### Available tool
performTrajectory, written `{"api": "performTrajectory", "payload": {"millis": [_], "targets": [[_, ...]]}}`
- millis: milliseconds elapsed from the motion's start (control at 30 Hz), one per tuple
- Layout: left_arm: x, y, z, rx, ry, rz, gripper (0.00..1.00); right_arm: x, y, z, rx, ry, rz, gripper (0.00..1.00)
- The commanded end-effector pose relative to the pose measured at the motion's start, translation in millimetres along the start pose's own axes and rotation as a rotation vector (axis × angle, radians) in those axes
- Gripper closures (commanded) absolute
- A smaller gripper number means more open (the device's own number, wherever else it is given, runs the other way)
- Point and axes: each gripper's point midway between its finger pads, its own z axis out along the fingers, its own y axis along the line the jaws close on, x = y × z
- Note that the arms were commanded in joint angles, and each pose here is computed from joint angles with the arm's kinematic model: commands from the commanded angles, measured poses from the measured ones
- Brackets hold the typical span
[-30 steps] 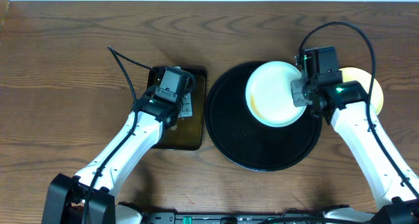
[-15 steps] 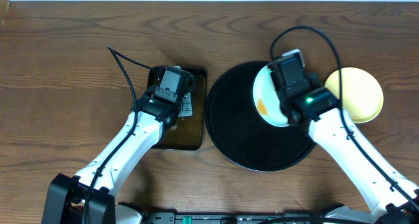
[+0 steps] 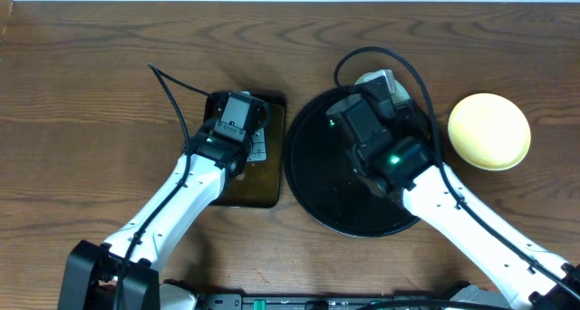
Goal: Clean dirty plates on tray and stack at the side
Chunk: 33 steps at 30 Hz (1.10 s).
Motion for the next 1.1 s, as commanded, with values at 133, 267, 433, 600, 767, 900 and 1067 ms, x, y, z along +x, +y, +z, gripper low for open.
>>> {"api": "performTrajectory", "payload": {"millis": [133, 267, 433, 600, 767, 900, 1067], "targets": [[2, 5, 4, -0.022, 0.006, 0.011, 0.92, -7, -19, -8, 0.097, -0.027, 0.004, 0.99], [2, 5, 4, -0.022, 0.006, 0.011, 0.92, -7, -19, -8, 0.097, -0.028, 0.005, 0.99], [2, 5, 4, -0.022, 0.006, 0.011, 0.92, -8, -19, -8, 0.096, -0.03, 0.011, 0.99], [2, 5, 4, -0.022, 0.006, 0.011, 0.92, -4, -6, 4, -0.017, -0.008, 0.086, 0.99], [4, 6, 4, -0.025, 0.011, 0.013, 0.92, 14, 2, 29, -0.161, 0.093, 0.282, 0.99], [4, 6, 4, -0.025, 0.013, 0.013, 0.92, 28, -9, 50, -0.185, 0.164, 0.403, 0.99], [4, 6, 4, -0.025, 0.013, 0.013, 0.92, 55, -41, 80, -0.126, 0.255, 0.552, 0.99]]}}
